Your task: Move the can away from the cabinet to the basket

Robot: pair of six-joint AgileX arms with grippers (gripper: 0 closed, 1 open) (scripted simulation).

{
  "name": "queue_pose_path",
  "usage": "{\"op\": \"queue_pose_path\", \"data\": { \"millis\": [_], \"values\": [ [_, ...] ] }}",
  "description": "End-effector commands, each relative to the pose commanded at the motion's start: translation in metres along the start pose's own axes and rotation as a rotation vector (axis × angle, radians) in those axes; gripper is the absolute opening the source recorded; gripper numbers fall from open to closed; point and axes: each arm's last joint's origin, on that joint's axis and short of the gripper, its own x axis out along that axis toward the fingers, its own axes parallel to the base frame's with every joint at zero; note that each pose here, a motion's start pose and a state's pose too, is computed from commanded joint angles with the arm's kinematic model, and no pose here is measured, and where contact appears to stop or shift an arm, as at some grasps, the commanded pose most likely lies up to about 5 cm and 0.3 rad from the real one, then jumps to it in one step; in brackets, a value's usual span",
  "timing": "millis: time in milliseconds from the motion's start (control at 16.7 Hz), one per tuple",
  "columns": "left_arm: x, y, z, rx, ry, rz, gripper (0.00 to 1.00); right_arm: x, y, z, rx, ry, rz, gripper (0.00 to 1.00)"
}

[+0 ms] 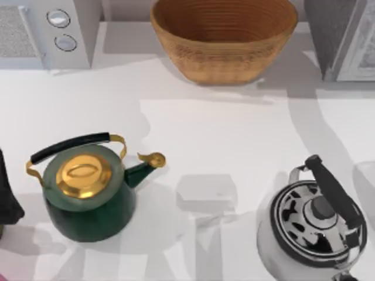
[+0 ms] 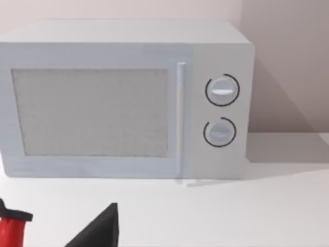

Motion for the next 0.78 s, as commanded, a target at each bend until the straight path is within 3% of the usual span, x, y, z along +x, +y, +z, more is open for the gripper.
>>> {"op": "queue_pose_path", "data": {
  "millis": [360,780],
  "values": [
    [0.000,0.000,0.000,0.000,0.000,0.000,1.00,0.095,0.096,-0.045,0.002,0.000,0.002,0.00],
    [0.000,0.000,0.000,0.000,0.000,0.000,1.00,0.130,0.156,-0.094,0.009,-0.007,0.002,0.00]
  ]
}}
